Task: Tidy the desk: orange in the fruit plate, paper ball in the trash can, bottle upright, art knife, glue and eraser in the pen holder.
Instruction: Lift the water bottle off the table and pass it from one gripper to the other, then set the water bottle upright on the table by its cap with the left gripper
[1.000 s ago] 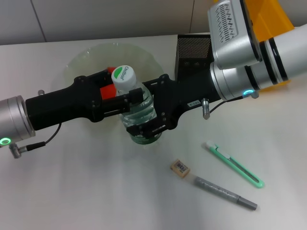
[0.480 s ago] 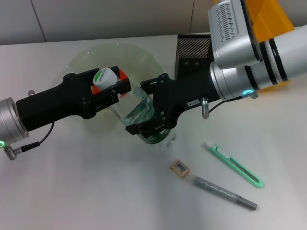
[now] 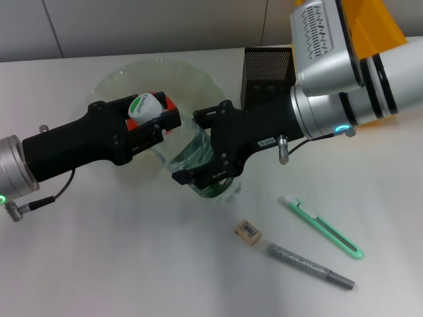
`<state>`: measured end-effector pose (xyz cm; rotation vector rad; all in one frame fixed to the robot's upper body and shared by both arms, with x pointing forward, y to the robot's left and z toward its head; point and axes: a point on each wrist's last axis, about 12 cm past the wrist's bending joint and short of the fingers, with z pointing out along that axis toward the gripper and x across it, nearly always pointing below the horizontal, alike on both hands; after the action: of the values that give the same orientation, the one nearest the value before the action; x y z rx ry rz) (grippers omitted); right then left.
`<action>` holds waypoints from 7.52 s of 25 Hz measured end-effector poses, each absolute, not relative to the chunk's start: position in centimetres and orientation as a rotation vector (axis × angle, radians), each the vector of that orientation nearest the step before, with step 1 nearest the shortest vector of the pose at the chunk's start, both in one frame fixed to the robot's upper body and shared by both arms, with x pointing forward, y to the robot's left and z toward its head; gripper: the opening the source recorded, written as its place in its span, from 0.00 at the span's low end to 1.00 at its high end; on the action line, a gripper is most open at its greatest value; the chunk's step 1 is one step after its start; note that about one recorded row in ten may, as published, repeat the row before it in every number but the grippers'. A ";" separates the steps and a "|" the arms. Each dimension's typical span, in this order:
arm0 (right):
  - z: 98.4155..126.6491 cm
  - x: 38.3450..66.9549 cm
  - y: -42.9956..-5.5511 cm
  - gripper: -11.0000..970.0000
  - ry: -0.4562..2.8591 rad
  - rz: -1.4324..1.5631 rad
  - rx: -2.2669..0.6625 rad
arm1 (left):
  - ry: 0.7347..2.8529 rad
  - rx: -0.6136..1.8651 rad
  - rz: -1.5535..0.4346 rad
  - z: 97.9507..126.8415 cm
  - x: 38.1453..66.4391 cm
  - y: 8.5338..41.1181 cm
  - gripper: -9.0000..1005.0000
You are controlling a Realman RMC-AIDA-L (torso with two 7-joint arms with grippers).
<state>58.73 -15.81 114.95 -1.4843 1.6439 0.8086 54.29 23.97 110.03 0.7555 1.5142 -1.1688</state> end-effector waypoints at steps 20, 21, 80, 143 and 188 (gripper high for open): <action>114.5 58.8 -16.3 0.80 1.640 0.800 -1.431 | 1.493 0.776 -1.206 110.5 54.3 23.6 0.44; 114.5 58.8 -16.3 0.80 1.640 0.801 -1.429 | 1.494 0.774 -1.208 110.5 54.3 23.6 0.44; 116.5 58.8 -16.4 0.76 1.581 0.800 -1.382 | 1.547 0.767 -1.161 110.6 55.4 23.9 0.44; 110.3 51.3 -32.2 0.71 1.729 0.807 -0.742 | 1.431 0.838 -0.989 108.1 52.5 24.8 0.44; 109.9 51.2 -32.1 0.70 1.734 0.824 -0.734 | 1.386 0.831 -0.904 105.9 50.8 24.7 0.45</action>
<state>51.18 -32.05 109.87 -0.7338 1.7342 0.8245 50.82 24.71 105.95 0.8314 1.3860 -0.9041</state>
